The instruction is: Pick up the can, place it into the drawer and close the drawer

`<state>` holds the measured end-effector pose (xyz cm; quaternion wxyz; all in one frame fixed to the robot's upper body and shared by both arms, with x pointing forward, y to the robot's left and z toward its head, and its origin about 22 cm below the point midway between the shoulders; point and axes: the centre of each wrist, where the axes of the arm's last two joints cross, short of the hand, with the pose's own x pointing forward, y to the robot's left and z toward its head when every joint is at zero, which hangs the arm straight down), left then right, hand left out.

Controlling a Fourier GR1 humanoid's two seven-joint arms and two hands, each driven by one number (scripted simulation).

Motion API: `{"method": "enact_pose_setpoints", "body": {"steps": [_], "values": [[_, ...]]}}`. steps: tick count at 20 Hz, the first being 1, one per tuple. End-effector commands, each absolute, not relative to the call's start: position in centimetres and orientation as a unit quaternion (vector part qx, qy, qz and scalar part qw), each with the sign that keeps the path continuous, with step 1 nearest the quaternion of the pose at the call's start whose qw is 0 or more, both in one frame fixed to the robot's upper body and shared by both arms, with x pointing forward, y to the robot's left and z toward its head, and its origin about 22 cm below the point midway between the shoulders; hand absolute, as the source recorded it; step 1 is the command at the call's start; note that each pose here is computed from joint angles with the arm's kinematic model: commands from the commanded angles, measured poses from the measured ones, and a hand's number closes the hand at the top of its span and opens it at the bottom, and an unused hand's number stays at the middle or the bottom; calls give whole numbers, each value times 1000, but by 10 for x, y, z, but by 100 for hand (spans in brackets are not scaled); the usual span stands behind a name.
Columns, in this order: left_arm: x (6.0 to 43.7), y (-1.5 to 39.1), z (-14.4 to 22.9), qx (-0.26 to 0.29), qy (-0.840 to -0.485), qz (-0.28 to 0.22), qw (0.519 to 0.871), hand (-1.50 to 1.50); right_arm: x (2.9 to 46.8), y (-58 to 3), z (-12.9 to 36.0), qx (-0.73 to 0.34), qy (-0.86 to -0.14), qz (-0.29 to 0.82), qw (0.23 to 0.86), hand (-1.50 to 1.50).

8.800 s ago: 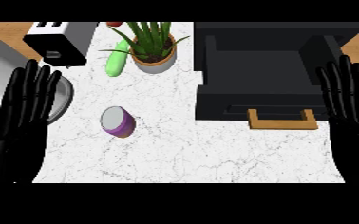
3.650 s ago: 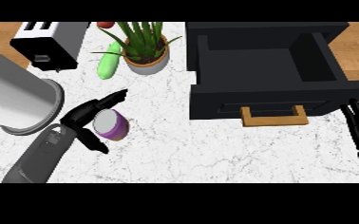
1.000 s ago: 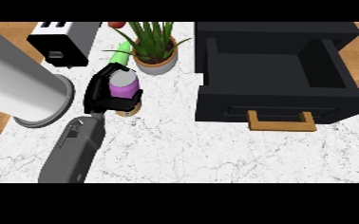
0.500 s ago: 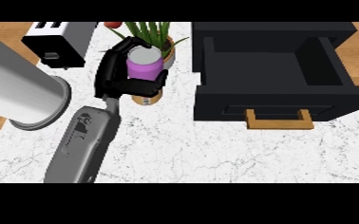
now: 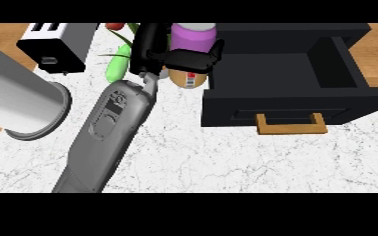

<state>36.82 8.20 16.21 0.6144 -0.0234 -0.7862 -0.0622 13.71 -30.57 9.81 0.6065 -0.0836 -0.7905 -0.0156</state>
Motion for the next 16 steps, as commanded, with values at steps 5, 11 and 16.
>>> {"method": "enact_pose_setpoints", "body": {"steps": [5, 11, 16], "values": [[383, 37, 192, -18, -787, -78, 612, 150, 145, -302, 96, -82, -787, -19, 611, -150], [393, 0, 225, -1, -787, -76, 613, 150, 148, -306, 87, -82, -791, -11, 606, -150], [406, -6, 231, 0, -779, -88, 621, 150, 154, -305, 101, -81, -789, -4, 609, -150]]}}
